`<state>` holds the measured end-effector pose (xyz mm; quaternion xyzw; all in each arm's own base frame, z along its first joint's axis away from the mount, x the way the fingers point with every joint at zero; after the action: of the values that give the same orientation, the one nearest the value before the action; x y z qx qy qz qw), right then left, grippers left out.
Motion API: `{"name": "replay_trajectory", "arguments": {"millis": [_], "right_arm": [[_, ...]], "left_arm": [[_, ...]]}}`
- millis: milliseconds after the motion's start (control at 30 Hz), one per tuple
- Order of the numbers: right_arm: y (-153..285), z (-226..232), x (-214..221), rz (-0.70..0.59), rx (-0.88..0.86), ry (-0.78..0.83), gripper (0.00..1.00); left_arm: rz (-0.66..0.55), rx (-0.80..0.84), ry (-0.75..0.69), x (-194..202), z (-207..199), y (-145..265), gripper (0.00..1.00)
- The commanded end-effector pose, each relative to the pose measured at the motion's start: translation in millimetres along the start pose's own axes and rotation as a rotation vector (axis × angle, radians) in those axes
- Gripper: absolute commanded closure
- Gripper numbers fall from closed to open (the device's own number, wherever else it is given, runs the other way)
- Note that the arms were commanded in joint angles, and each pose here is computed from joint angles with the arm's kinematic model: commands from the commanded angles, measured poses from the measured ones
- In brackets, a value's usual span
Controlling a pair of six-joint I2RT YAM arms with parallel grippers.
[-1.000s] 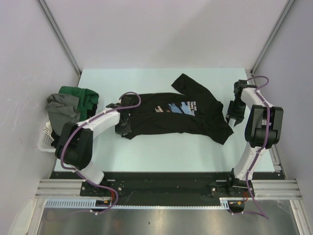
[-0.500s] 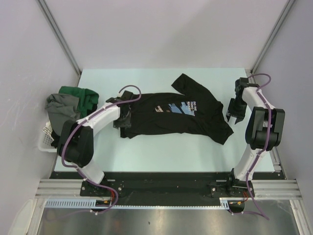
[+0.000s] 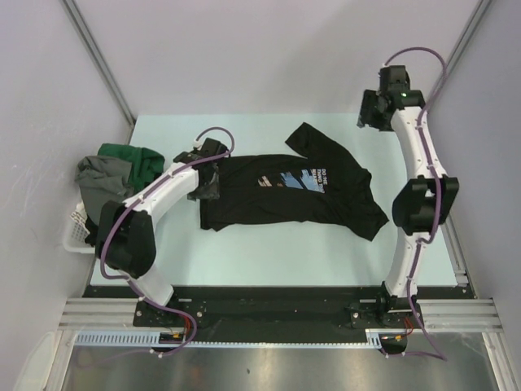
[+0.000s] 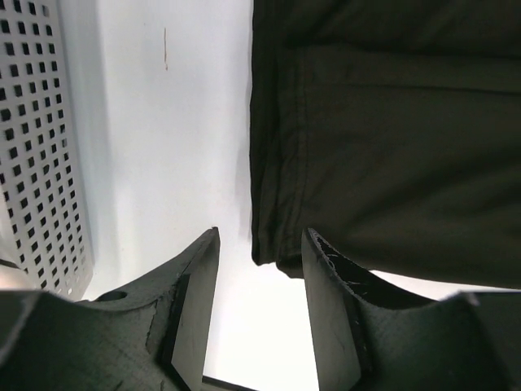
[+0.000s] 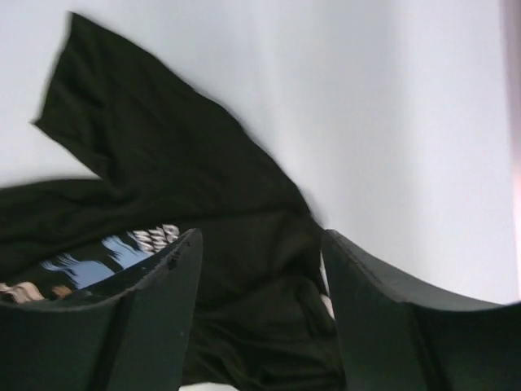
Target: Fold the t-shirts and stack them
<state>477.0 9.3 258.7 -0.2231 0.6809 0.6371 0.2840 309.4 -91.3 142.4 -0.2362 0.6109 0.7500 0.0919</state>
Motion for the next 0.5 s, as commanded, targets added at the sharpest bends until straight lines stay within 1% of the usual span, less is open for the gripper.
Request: {"name": "replay_trajectory", "arguments": {"millis": [0,133,167,267,467], "right_arm": [[-37,33,-25,-0.054,-0.113,0.054,0.29],[-64,64,-35,-0.107,-0.216,0.082,0.18],[-75,69,-33,-0.108,-0.231,0.094,0.13],[-95,91,-40,-0.177,-0.299,0.12,0.0],[-117,124,-48,-0.258,-0.406,0.142,0.0]], "left_arm": [[-0.058,0.013,0.018,-26,-5,10,0.5],[-0.064,0.032,0.021,-32,-7,17,0.5],[-0.067,0.04,0.022,-33,-7,20,0.5],[-0.079,0.063,0.024,-31,-6,27,0.5],[-0.083,0.069,0.022,-22,0,30,0.5]]}}
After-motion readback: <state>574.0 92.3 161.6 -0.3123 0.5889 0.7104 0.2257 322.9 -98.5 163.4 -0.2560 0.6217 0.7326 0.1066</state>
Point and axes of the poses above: each gripper's point midway between its finger pads, its own y axis back along the fingers, its own z axis along the line the jaws close on, x = y × z, the point moved 5 cm from there along y, back along the fingers, and after that the axes turned 7 degrees about y, right-handed, at the moved point
